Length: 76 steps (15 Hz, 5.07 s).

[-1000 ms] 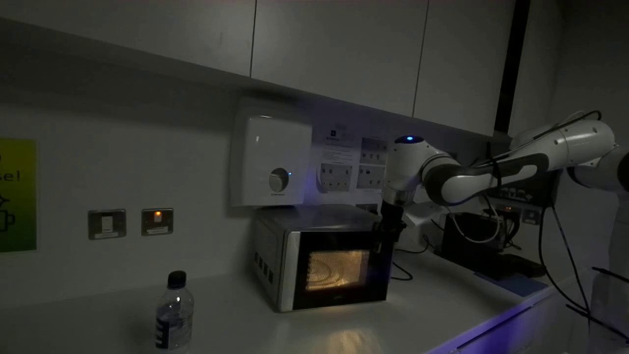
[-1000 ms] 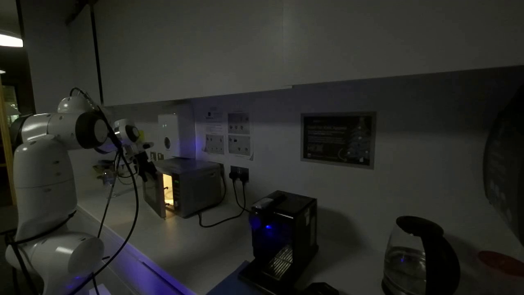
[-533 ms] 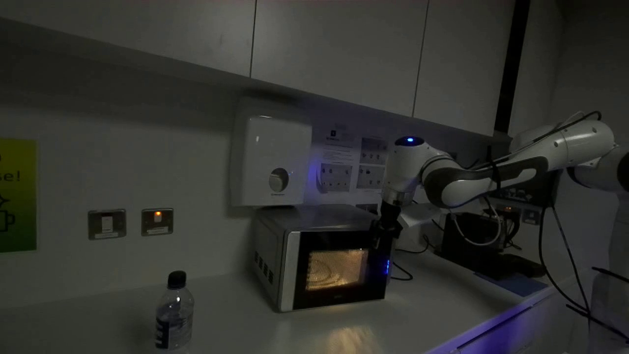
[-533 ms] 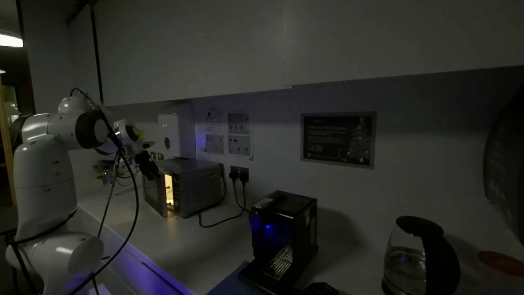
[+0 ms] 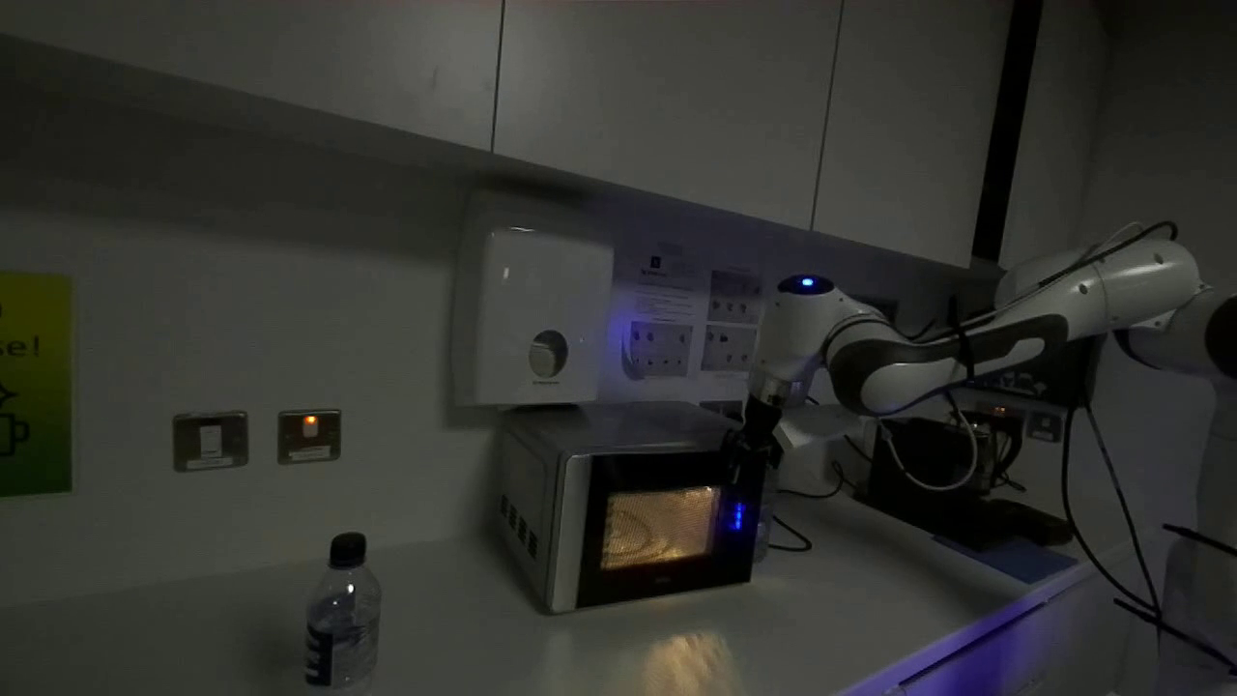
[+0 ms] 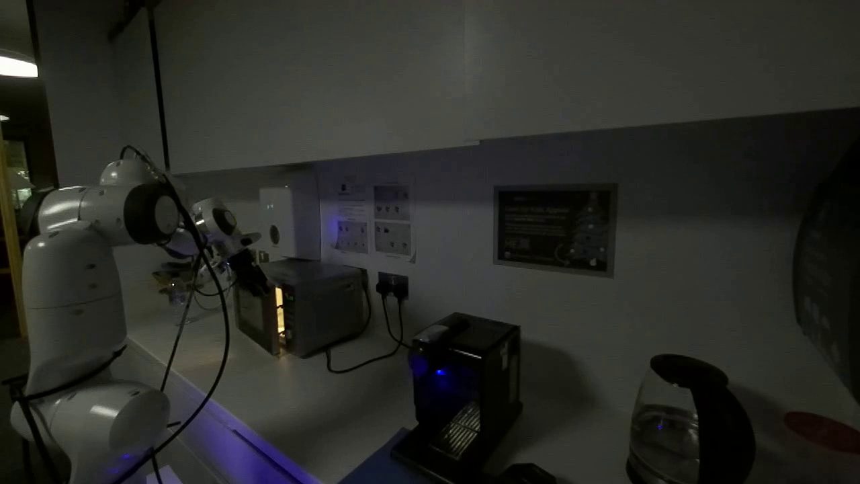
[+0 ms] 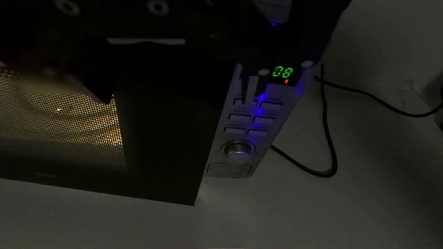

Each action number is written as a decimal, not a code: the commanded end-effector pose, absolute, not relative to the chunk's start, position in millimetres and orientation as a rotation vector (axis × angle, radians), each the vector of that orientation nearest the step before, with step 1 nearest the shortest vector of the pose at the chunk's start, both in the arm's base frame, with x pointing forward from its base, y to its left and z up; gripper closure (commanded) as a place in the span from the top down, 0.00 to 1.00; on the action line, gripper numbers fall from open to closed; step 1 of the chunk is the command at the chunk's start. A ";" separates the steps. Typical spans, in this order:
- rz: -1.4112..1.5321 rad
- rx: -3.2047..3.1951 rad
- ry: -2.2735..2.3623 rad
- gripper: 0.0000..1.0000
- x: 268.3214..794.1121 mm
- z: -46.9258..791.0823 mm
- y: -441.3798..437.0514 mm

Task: Close the microwave door

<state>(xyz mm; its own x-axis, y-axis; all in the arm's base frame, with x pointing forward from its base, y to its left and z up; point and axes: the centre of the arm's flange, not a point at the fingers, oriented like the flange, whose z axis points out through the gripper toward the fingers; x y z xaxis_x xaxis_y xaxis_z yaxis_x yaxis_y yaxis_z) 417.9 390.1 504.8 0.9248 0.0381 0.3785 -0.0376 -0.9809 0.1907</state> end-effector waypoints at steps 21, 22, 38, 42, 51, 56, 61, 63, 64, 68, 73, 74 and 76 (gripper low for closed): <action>0.731 3.018 0.155 1.00 434.8 511.5 416.6; 0.730 3.017 0.191 1.00 433.7 509.3 415.4; 0.744 2.877 0.350 1.00 432.4 498.1 403.6; 0.766 2.841 0.367 1.00 434.9 495.6 399.1; 0.842 2.731 0.423 1.00 445.1 499.9 394.9; 0.860 2.703 0.441 1.00 445.5 499.6 394.6; 0.877 2.669 0.459 1.00 444.7 499.6 395.0; 0.890 2.643 0.470 1.00 444.1 498.9 395.0; 0.894 2.632 0.470 1.00 443.7 498.5 395.1; 0.920 2.570 0.499 1.00 443.0 499.2 395.9; 0.926 2.570 0.502 1.00 442.1 496.6 393.5; 0.927 2.566 0.501 1.00 441.8 495.4 392.8; 0.928 2.559 0.500 1.00 441.4 492.8 392.5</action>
